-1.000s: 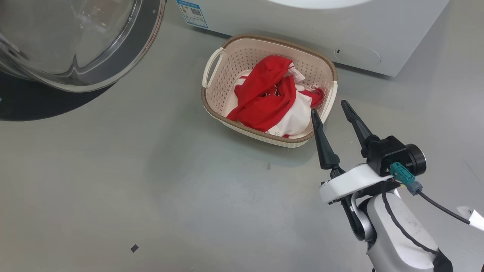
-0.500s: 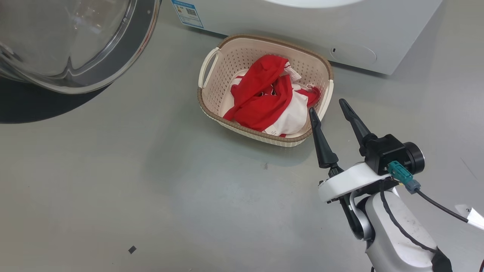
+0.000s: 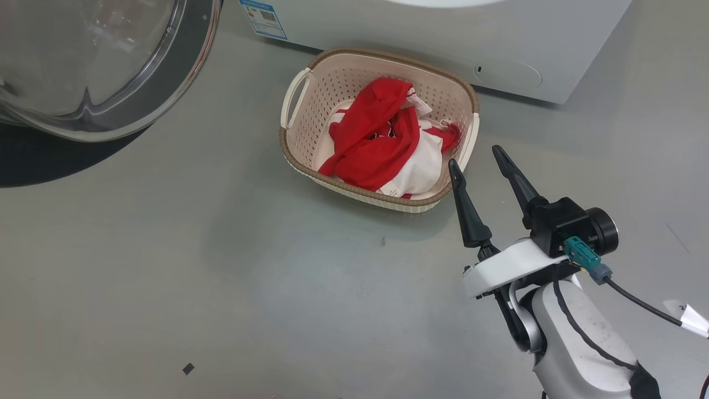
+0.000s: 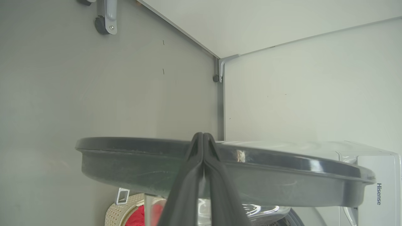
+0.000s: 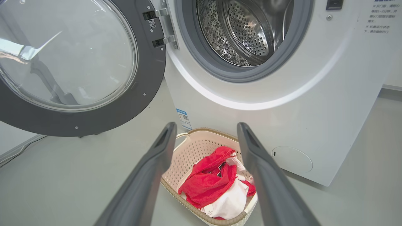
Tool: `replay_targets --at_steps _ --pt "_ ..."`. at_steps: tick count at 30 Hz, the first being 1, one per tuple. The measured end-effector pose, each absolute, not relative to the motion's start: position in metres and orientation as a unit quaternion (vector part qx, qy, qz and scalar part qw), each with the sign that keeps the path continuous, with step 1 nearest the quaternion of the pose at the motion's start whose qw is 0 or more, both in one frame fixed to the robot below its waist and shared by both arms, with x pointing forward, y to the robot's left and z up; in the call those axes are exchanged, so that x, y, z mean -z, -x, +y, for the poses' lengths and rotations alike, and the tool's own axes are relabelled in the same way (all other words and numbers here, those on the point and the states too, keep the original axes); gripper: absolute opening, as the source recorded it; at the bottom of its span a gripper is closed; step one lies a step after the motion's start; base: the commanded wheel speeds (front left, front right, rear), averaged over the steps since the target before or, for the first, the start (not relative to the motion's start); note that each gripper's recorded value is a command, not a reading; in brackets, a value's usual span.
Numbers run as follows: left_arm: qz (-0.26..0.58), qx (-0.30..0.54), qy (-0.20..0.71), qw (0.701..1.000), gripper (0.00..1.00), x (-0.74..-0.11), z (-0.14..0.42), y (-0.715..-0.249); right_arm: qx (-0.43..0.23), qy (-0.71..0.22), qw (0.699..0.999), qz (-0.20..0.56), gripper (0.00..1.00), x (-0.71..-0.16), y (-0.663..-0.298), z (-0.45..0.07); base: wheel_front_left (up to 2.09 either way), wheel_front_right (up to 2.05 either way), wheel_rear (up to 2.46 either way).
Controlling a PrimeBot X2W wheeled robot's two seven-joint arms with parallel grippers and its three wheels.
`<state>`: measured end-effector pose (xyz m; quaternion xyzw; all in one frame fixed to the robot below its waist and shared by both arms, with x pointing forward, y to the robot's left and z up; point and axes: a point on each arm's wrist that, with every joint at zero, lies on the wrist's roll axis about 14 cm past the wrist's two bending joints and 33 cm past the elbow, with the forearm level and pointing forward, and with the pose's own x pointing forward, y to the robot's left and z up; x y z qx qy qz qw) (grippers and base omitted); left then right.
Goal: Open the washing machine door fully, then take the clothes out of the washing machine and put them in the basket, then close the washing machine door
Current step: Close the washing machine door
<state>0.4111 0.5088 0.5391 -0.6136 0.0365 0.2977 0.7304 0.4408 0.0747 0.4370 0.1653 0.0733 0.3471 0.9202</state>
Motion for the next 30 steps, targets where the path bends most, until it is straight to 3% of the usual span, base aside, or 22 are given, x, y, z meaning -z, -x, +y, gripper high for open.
replay_targets --at_steps 9,30 --pt "0.010 -0.329 0.593 0.735 0.00 -0.543 0.525 -0.411 -0.345 -0.165 0.921 0.076 1.00 -0.434 -0.442 0.072 0.00 0.00 0.00" --pt "0.063 -0.295 0.602 0.740 0.00 -0.525 0.503 -0.424 -0.335 -0.158 0.926 0.074 1.00 -0.431 -0.448 0.068 0.00 0.00 0.00"
